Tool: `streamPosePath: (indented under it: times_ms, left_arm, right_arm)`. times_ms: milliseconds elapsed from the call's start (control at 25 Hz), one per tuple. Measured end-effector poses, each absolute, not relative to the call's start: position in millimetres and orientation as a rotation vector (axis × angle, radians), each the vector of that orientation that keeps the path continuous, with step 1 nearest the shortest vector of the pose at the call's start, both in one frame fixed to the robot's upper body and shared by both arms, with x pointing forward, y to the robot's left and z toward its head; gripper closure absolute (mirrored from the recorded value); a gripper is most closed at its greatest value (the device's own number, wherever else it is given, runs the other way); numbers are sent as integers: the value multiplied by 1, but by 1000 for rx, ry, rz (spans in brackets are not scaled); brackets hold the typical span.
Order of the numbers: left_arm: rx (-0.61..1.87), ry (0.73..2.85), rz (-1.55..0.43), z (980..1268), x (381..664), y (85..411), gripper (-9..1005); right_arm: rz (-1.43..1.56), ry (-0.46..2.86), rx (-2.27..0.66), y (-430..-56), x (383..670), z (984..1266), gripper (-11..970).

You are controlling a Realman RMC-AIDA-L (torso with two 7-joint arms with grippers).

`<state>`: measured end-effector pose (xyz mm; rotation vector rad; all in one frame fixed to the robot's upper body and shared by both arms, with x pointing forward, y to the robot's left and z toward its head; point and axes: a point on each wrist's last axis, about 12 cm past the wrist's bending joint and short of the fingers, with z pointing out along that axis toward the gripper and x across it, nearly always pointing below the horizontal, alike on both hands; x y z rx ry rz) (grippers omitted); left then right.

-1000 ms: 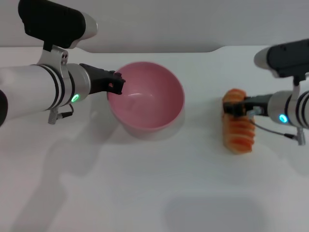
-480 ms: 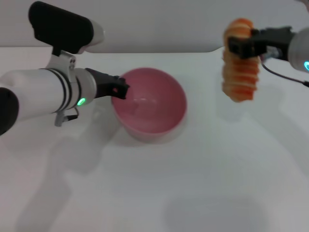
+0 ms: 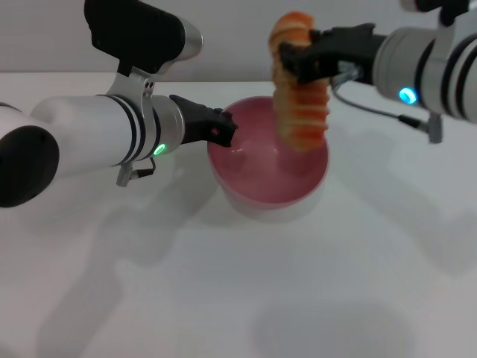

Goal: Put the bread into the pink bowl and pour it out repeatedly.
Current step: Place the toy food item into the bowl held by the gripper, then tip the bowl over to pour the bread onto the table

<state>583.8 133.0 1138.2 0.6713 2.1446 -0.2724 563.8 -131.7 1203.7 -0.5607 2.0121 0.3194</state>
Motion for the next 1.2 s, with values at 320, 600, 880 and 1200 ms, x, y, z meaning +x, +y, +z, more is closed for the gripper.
streamPosePath:
  times_ms: [320,600,880,1200]
  left_arm:
    - [661,2137,-263,1141,586,137,942]
    - [657,2125,-257,1144,587,139,942]
    - [703,2101,-186,1143,588,142,941]
    - [942,1948,95,1149,585,147,941]
  right_arm:
    - [301,2024,-599,-127,557,1192,551]
    - [310,2024,-576,-129,557,1192,265]
    - [220,1972,-432,-159,555,1208,209]
    - [-26,2137,-45,-267,542,1179,210]
